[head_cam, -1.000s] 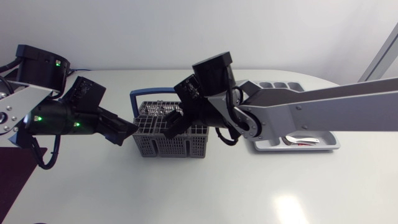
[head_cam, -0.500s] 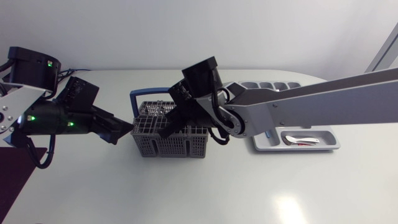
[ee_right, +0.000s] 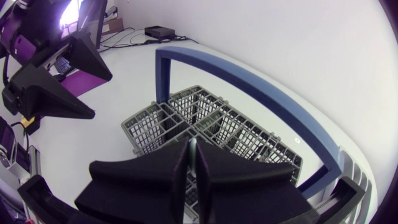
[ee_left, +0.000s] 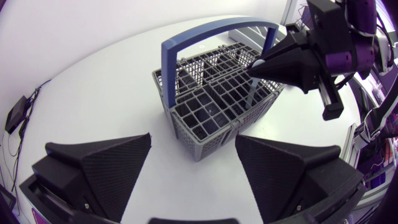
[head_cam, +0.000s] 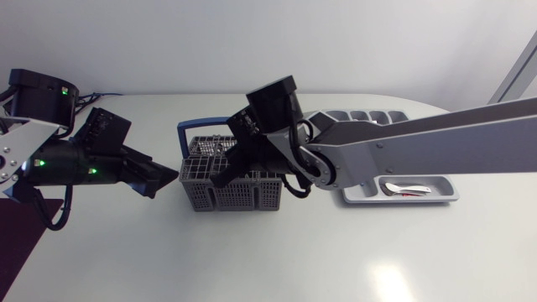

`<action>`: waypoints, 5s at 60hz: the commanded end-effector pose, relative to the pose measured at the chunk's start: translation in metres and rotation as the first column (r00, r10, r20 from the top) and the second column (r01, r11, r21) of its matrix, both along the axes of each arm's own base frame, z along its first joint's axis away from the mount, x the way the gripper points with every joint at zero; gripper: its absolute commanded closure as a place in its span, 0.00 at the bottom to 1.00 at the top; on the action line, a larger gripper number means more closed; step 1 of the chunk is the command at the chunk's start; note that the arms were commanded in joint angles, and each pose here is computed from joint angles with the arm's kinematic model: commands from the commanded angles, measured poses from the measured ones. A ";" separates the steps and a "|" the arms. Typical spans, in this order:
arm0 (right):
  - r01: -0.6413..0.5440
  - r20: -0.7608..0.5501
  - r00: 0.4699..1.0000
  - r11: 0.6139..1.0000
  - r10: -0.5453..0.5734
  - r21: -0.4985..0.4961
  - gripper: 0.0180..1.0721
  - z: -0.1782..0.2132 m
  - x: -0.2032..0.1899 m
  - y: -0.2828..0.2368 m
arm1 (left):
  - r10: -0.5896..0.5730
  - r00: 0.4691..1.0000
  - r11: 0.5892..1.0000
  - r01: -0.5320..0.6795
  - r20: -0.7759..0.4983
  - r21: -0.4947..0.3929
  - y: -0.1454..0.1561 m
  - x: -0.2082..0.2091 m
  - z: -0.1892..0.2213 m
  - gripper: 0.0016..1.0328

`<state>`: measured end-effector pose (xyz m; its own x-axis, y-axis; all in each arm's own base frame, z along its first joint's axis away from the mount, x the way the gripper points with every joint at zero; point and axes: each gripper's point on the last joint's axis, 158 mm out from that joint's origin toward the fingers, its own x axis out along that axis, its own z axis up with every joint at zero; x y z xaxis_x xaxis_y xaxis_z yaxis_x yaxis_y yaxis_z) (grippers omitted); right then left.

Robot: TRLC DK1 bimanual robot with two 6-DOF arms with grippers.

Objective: Unload the cutlery basket into the drawer organizer.

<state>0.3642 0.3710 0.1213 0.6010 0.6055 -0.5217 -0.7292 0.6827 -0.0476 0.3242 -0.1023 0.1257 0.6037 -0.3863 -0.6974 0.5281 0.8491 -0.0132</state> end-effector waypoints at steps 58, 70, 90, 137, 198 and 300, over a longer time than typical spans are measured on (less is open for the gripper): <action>0.068 -0.106 0.994 0.926 -0.030 0.371 0.95 0.073 0.002 -0.047 | -0.020 1.000 1.000 0.020 0.002 -0.007 -0.001 -0.006 -0.005 0.08; 0.067 -0.108 0.994 0.911 -0.025 0.407 0.95 0.087 -0.001 -0.052 | -0.023 1.000 1.000 0.023 0.001 -0.009 -0.003 -0.006 -0.006 0.08; 0.070 0.017 0.997 0.936 -0.081 0.346 0.95 0.124 -0.005 -0.095 | -0.030 1.000 1.000 0.030 0.007 -0.003 -0.003 -0.006 -0.005 0.08; 0.421 0.161 0.907 0.857 -0.390 -0.295 0.95 0.010 0.017 -0.339 | -0.038 0.999 0.999 0.038 -0.004 0.022 0.003 -0.011 -0.009 0.06; 0.433 0.186 0.894 0.683 -0.407 -0.588 0.53 -0.112 0.027 -0.423 | -0.074 0.997 0.997 0.074 -0.026 0.028 -0.006 -0.026 -0.019 0.06; 0.076 0.060 0.996 0.957 -0.061 -0.280 0.94 -0.064 -0.007 -0.119 | -0.149 0.979 0.988 0.154 -0.141 0.026 -0.041 0.005 -0.108 0.73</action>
